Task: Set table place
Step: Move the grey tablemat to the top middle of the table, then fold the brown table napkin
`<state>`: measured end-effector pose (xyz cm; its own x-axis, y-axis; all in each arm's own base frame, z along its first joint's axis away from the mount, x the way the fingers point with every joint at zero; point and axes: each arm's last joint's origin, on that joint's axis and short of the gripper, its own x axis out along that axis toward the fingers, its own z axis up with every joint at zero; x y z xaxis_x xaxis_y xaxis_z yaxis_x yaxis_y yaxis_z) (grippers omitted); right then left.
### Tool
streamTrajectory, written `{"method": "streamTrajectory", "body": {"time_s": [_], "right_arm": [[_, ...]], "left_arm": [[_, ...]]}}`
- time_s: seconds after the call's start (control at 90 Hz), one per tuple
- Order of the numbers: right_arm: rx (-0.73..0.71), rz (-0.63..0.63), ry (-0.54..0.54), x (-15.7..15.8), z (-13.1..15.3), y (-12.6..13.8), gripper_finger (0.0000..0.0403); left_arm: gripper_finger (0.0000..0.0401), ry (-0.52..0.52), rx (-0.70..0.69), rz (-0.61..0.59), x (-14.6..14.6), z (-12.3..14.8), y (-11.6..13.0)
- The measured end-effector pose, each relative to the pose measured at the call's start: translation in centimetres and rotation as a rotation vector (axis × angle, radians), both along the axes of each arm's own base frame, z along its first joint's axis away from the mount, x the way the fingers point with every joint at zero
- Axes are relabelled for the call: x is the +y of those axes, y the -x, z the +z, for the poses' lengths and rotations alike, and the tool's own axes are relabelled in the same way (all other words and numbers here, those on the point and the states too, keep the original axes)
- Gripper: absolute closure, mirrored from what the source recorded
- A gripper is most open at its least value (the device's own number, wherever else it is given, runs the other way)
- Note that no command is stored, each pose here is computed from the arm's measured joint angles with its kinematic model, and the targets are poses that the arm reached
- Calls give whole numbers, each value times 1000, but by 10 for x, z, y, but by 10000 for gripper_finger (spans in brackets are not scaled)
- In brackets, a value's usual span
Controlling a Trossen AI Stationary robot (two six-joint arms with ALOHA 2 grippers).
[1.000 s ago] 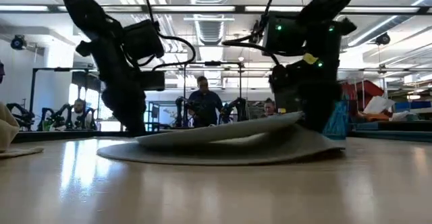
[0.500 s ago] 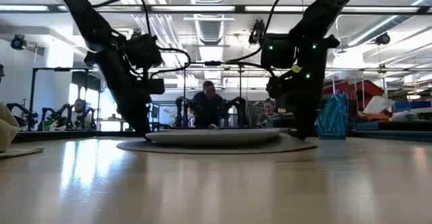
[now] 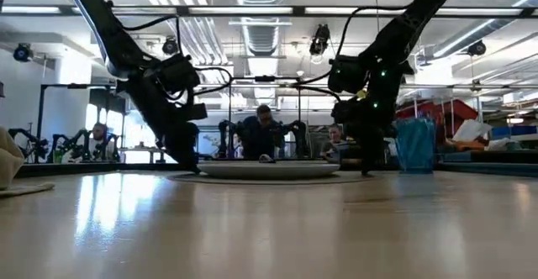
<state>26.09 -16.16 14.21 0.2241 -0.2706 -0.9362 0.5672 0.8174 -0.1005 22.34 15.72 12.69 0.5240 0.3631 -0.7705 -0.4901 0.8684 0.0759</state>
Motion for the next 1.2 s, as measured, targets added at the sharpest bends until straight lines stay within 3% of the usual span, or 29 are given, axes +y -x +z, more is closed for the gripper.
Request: {"method": "streamTrajectory", "body": {"time_s": [0.222,0.4,0.567,0.678,0.811,0.967,1.2], "right_arm": [[-21,5,37,4,11,-5,403],[-104,40,98,13,42,-15,403],[-285,180,93,51,83,-32,403],[-413,322,115,92,93,-49,397],[-510,464,114,138,93,-65,373],[-540,479,162,169,85,-75,330],[-502,442,106,179,59,-86,263]], "left_arm": [[233,11,27,-35,-8,28,-4],[215,28,28,-65,-21,83,-6],[203,169,63,-77,-62,138,9],[202,227,99,-87,-105,156,24],[212,276,163,-53,-153,159,42],[229,345,186,-50,-196,145,48],[238,339,350,-85,-216,81,37]]}}
